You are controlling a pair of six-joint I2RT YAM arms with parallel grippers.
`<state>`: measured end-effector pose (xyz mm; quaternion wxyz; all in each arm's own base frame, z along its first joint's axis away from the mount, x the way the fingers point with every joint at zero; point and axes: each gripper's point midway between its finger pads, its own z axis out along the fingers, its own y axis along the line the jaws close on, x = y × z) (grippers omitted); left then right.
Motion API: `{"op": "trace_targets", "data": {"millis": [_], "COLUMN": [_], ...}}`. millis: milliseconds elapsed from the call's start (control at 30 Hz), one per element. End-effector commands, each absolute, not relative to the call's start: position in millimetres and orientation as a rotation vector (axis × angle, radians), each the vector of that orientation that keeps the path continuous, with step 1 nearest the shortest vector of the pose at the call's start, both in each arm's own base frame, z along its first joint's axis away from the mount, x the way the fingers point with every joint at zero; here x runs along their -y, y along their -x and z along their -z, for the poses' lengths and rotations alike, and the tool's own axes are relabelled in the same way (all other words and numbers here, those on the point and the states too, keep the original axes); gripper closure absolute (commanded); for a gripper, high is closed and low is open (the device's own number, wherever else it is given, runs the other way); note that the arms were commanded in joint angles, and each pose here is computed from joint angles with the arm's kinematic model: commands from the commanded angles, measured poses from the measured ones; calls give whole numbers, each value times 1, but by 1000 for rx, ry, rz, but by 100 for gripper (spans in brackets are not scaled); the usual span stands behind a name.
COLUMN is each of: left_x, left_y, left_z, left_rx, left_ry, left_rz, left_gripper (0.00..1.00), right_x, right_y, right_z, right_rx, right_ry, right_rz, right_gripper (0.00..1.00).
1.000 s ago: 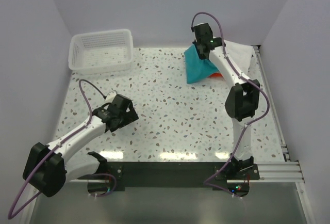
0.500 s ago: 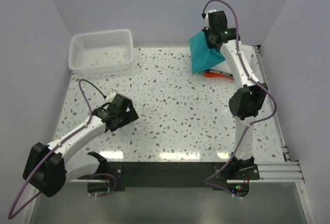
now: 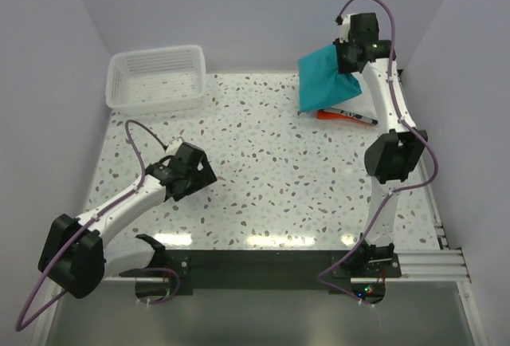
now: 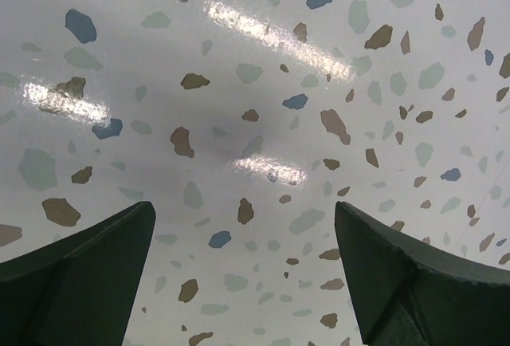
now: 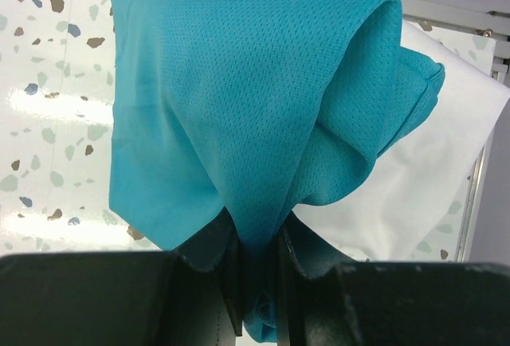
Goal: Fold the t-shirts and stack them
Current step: Neatly place the folded tshirt to the corner
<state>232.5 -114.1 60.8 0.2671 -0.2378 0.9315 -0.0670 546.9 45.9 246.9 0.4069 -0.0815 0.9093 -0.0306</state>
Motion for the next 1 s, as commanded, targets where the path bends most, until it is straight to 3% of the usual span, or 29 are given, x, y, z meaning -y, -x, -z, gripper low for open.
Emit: {"op": "trace_targets", "data": {"millis": [0, 367, 967], "left_x": [122, 127, 131], "left_y": [-249, -253, -259], "left_z": [-76, -76, -79], "left_rx": [-2460, -2469, -2469], "left_ry": [625, 626, 617], "left_rz": [235, 249, 256], "left_gripper": [0, 0, 0], "right_x": [-44, -16, 42], "right_y": [-539, -546, -568], "right_z": [-319, -316, -251], "right_rx": [-2132, -2124, -2212], "right_ry": [160, 84, -103], "right_rz": [1, -56, -20], "right_gripper": [100, 100, 100]}}
